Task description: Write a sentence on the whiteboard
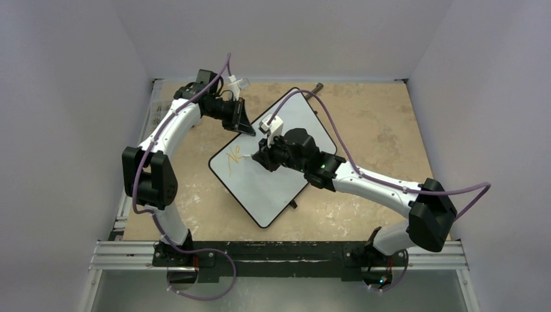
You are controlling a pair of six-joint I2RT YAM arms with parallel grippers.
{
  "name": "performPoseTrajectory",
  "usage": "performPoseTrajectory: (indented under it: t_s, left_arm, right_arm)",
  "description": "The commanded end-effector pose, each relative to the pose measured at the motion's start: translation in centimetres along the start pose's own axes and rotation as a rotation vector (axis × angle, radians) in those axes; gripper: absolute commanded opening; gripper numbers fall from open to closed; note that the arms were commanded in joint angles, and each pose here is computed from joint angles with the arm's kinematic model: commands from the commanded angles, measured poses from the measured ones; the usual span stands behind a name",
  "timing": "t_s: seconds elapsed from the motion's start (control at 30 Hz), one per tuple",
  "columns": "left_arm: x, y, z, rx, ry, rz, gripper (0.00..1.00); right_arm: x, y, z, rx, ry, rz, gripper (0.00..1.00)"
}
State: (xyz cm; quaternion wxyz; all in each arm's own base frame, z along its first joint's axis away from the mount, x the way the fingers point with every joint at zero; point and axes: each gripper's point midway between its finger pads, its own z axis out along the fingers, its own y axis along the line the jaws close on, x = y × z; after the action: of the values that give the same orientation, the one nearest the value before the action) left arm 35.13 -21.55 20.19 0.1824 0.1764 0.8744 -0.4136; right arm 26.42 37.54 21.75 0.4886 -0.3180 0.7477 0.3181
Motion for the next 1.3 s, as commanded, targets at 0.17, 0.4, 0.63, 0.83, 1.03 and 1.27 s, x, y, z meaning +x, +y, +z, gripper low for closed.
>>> performPoseTrajectory:
  t_s: [0.17, 0.4, 0.63, 0.83, 1.03, 1.27]
  left_arm:
    - [-1.1, 0.3, -1.4, -0.109, -0.06, 0.05, 0.0]
    - [-1.1, 0.2, -1.4, -0.107, -0.061, 0.052, 0.0]
    - [-1.0, 0.2, -1.4, -0.107, -0.061, 0.053, 0.0]
    - [-1.0, 0.2, -1.4, -0.106, -0.06, 0.055, 0.0]
    - [-1.0, 0.1, -1.4, -0.105, -0.06, 0.053, 0.0]
    - [-1.0, 0.1, -1.5, -0.105, -0.062, 0.054, 0.0]
  right_arm:
    - [-3.2, -1.0, -3.2, 0.067, -0.069, -0.04, 0.0]
    - [-4.6, -1.5, -4.9, 0.099, -0.163, -0.023, 0.0]
    - [-5.3, -1.7, -3.4, 0.097, -0.18, -0.018, 0.0]
    - [-6.1, -1.4, -2.3, 0.074, -0.186, -0.017, 0.0]
    - [-6.6, -0.9, -1.5, 0.048, -0.192, -0.01, 0.0]
    - [-7.2, -0.9, -0.9, 0.049, -0.198, -0.011, 0.0]
